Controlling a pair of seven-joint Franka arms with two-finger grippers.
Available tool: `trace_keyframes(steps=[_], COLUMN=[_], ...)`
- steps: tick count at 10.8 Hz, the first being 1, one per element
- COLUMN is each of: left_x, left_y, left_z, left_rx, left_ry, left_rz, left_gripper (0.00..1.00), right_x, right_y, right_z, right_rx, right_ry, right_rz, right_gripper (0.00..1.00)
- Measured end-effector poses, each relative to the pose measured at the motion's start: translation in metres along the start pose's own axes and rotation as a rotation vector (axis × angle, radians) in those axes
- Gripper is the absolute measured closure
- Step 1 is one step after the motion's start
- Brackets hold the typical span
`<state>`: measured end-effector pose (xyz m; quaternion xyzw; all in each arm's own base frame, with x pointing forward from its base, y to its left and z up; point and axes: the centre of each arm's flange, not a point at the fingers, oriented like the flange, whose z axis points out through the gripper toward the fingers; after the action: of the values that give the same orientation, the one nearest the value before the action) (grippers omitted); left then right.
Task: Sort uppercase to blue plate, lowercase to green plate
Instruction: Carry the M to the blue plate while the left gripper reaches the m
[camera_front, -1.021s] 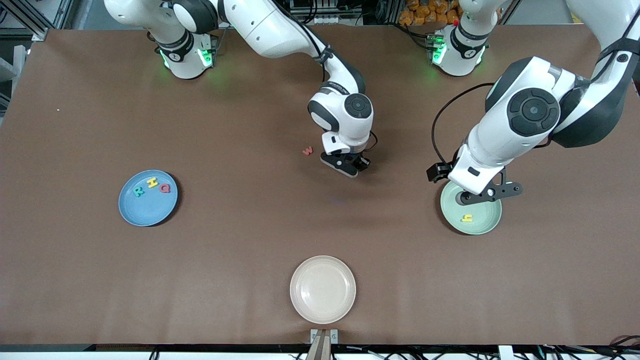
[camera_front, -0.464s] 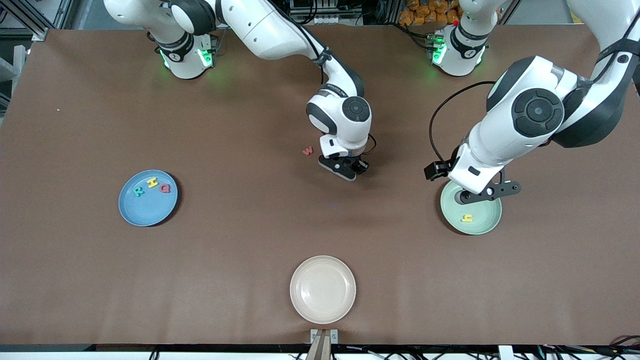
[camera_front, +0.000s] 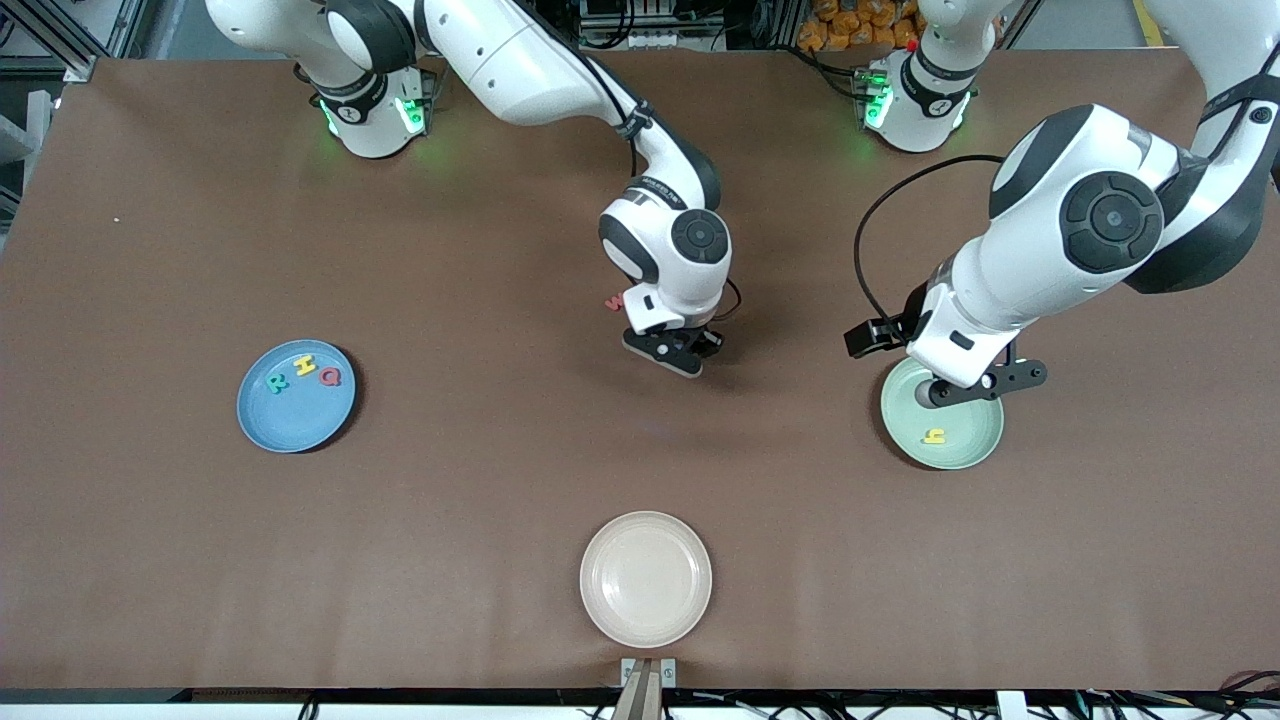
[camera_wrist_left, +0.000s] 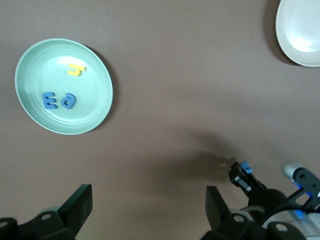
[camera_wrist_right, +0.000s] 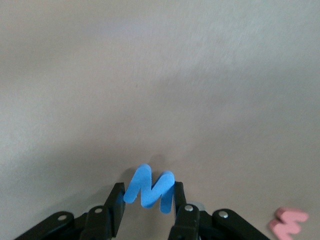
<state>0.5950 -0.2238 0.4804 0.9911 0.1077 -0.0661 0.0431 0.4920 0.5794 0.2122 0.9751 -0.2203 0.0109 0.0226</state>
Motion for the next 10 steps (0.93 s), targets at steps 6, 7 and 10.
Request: trace_keyframes(steps=[6, 7, 10], left_x=[-0.005, -0.007, -0.020], left_y=[0.005, 0.008, 0.027], left_z=[0.011, 0.011, 0.014], left_rx=[0.008, 0.008, 0.014], left_ry=[-0.028, -0.028, -0.029], left_rz=[-0.034, -0.058, -0.059], left_gripper=[0.00, 0.00, 0.00], right_x=[0.082, 0.097, 0.155], right_y=[0.043, 0.053, 0.091], right_z=[-0.040, -0.044, -0.054], right_rx=[-0.078, -0.094, -0.125], right_ry=[-0.105, -0.124, -0.184], right_rz=[-0.190, -0.221, -0.306], right_gripper=[0.56, 0.56, 0.56])
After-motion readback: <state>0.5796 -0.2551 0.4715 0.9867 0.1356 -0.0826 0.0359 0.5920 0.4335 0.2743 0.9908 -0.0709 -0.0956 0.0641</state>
